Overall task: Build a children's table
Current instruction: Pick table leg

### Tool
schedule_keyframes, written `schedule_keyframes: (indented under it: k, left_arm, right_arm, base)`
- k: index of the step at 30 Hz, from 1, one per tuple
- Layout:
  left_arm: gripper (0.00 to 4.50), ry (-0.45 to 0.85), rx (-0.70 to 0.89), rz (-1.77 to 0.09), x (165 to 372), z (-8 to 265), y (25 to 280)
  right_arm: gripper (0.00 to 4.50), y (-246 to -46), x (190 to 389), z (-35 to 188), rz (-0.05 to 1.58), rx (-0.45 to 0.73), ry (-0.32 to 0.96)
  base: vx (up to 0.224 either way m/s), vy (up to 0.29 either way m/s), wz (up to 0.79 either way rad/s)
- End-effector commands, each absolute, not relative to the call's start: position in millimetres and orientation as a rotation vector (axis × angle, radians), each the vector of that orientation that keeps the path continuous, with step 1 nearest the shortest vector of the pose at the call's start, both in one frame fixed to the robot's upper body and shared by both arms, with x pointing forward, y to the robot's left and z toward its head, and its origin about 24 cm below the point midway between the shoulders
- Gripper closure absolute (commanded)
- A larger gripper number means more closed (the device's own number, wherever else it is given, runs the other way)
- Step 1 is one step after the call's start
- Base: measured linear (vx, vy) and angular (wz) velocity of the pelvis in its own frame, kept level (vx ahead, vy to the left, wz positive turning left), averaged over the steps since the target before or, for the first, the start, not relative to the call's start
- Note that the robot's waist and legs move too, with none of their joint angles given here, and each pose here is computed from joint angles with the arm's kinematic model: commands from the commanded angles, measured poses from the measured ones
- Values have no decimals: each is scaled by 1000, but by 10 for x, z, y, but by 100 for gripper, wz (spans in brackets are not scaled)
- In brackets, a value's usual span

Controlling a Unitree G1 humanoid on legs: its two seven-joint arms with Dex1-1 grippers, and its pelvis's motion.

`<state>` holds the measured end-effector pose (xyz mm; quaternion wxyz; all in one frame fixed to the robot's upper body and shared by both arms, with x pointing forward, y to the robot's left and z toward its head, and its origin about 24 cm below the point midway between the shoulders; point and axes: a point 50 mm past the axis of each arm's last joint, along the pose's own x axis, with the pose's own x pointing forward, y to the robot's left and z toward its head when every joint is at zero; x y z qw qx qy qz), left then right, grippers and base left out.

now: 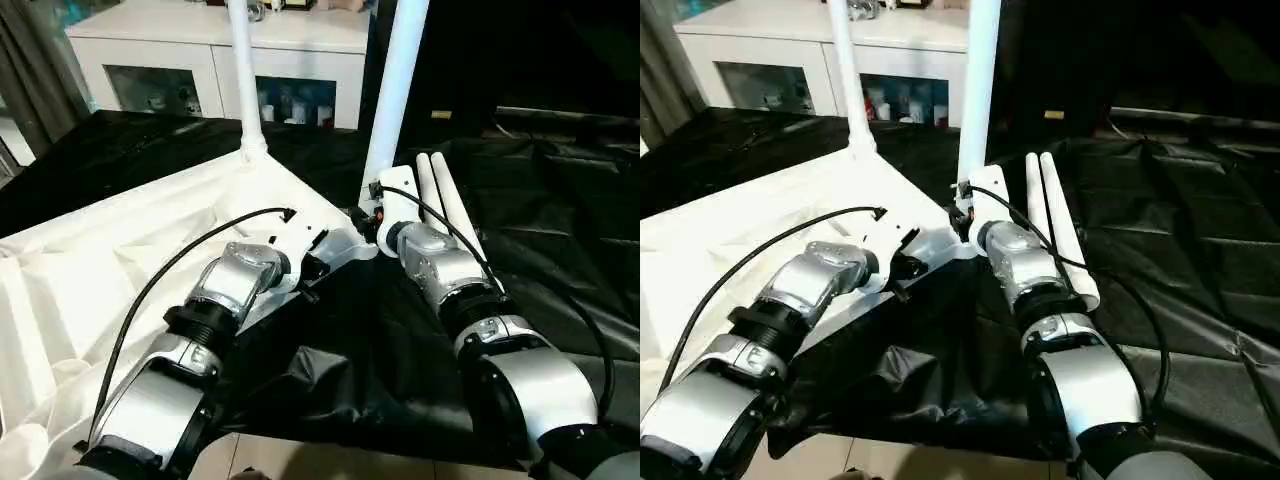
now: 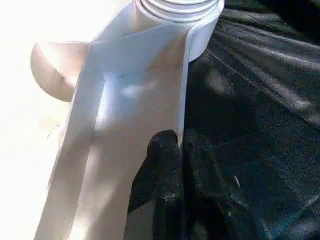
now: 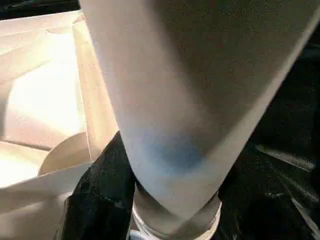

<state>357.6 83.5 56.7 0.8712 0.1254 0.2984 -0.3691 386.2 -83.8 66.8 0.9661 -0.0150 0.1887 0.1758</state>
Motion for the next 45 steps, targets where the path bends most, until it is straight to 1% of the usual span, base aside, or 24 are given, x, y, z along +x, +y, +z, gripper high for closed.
schedule_keyframes:
  k: [1, 3, 6, 7, 8, 10, 12, 13, 14, 19, 22, 24, 25, 28, 35, 38, 40, 45]
  left_arm:
    - [450, 502, 279, -699, 3725, 834, 753]
    - [450, 506, 274, -702, 3732, 831, 757]
    - [450, 507, 273, -707, 3741, 829, 759]
    - [450, 506, 273, -710, 3742, 830, 759]
    - [450, 501, 269, -716, 3741, 836, 754]
    - [450, 497, 266, -724, 3744, 845, 746]
    - [450, 495, 267, -727, 3745, 850, 744]
    - [450, 491, 267, -730, 3747, 854, 743]
    - [450, 485, 267, -740, 3747, 862, 744]
    - [450, 463, 281, -780, 3737, 877, 733]
    - [450, 456, 287, -812, 3717, 881, 721]
    - [450, 454, 292, -825, 3707, 880, 719]
    - [450, 453, 293, -829, 3704, 879, 719]
    - [450, 455, 301, -838, 3696, 874, 721]
    - [450, 433, 333, -889, 3670, 888, 766]
    - [450, 422, 350, -936, 3634, 888, 804]
    - [450, 425, 357, -955, 3609, 882, 848]
    - [450, 423, 366, -990, 3572, 881, 893]
  right_arm:
    - [257, -553, 3459, 32, 444, 21, 702]
    - [257, -538, 3463, 41, 446, 33, 700]
    - [257, -527, 3483, 68, 448, 21, 681]
    - [257, -510, 3503, 102, 462, 30, 656]
    - [222, -503, 3518, 131, 472, 45, 642]
    - [187, -504, 3534, 154, 472, 54, 635]
    - [178, -506, 3546, 171, 473, 55, 630]
    - [166, -508, 3553, 182, 475, 54, 625]
    - [166, -511, 3572, 210, 477, 54, 612]
    - [109, -520, 3623, 290, 485, 66, 570]
    - [101, -532, 3668, 367, 498, 90, 529]
    - [66, -551, 3693, 403, 497, 81, 507]
    - [61, -560, 3702, 414, 495, 76, 499]
    - [52, -587, 3731, 460, 497, 61, 472]
    - [52, -705, 3813, 587, 496, 50, 404]
    - [52, -777, 3831, 632, 539, 33, 372]
    - [52, -869, 3841, 666, 585, 14, 352]
    - [52, -977, 3838, 706, 656, -37, 325]
  base:
    - [0, 0, 0]
    - [0, 0, 0]
    - [0, 0, 0]
    - [0, 0, 0]
    - [0, 0, 0]
    - [0, 0, 0]
    - [0, 0, 0]
    - [0, 0, 0]
    - [0, 0, 0]
    - [0, 0, 0]
    - [0, 0, 0]
    - [0, 0, 0]
    - [0, 0, 0]
    - [0, 0, 0]
    - [0, 0, 0]
    - [0, 0, 0]
    - [0, 0, 0]
    - [0, 0, 0]
